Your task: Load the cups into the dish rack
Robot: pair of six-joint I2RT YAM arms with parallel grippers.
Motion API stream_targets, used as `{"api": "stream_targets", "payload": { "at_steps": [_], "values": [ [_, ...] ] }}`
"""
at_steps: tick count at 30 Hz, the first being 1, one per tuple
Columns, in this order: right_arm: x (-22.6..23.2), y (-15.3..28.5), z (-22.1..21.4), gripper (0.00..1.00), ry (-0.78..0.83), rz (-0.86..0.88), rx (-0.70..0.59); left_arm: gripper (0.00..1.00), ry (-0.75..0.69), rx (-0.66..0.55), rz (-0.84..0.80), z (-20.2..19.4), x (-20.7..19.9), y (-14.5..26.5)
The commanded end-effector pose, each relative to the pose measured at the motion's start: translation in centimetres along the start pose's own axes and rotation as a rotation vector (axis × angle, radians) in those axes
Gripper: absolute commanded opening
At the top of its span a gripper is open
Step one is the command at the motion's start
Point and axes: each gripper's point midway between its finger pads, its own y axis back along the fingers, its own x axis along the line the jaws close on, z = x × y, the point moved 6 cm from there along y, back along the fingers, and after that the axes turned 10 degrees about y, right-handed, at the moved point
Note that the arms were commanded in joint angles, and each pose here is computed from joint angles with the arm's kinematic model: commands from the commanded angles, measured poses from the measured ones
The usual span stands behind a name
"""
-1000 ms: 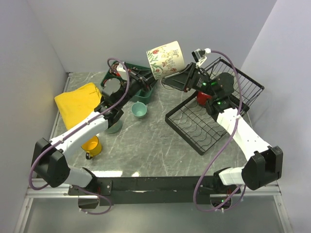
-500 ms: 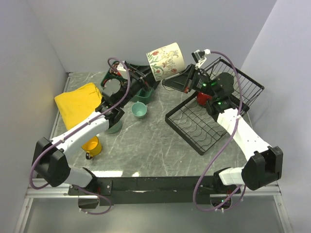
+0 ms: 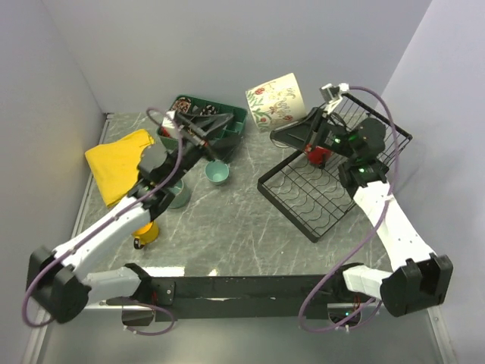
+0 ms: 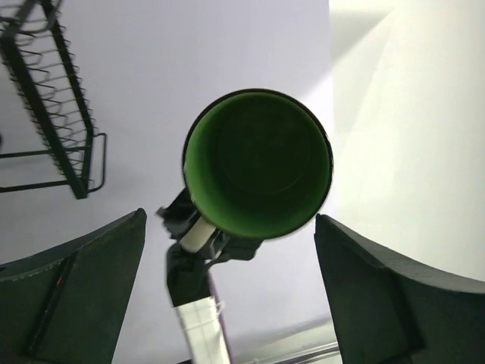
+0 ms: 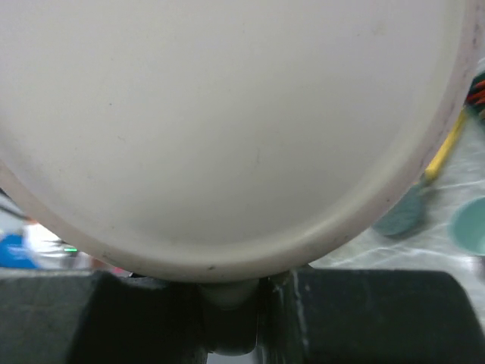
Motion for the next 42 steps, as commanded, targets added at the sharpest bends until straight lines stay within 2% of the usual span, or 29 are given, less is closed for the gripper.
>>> {"api": "stream_targets", "payload": {
  "at_steps": [1,2,3,4,8,11,13,17,21,27,32,42],
  "values": [
    [3.6,1.8,2.1,0.0,0.341,-0.02,-0.041,0.99,-0.152,-0.059,0.066,1.0,0.9,3.5],
    [3.3,2.0,2.0,0.0,0.364,-0.062,-0.03,0.97,-0.185,-0.088,0.081,1.6,1.1,4.0],
    [3.0,2.4,2.0,0.0,0.468,-0.097,-0.02,0.96,-0.253,-0.098,0.094,1.8,1.3,4.5],
    [2.3,2.8,1.6,0.0,0.452,-0.172,0.001,0.96,-0.29,-0.104,0.096,1.8,1.2,5.5],
    [0.6,4.7,0.6,0.0,0.561,-0.365,0.063,0.96,-0.48,-0.176,0.219,3.3,2.7,7.7],
    [-1.0,6.5,-0.4,0.0,0.66,-0.506,0.111,0.96,-0.569,-0.199,0.285,3.9,3.6,9.0],
    [-1.8,7.5,-1.4,0.0,0.669,-0.572,0.134,0.96,-0.599,-0.214,0.293,4.1,3.9,9.8],
    [-4.0,9.9,-2.1,0.0,0.748,-0.778,0.157,0.96,-0.614,-0.243,0.362,4.8,5.9,11.5],
    [-6.6,12.1,-4.0,0.0,0.768,-0.932,0.211,0.96,-0.611,-0.255,0.359,4.9,6.5,12.6],
    [-9.6,14.7,-6.7,0.0,0.777,-1.097,0.254,0.96,-0.58,-0.262,0.362,5.0,7.7,13.6],
    [-11.7,14.8,-8.4,0.0,0.715,-1.132,0.289,0.96,-0.562,-0.265,0.367,5.1,8.3,13.9],
    [-15.8,12.8,-9.0,0.0,0.627,-1.191,0.287,0.96,-0.544,-0.268,0.366,5.0,8.4,14.5]
  ]
}}
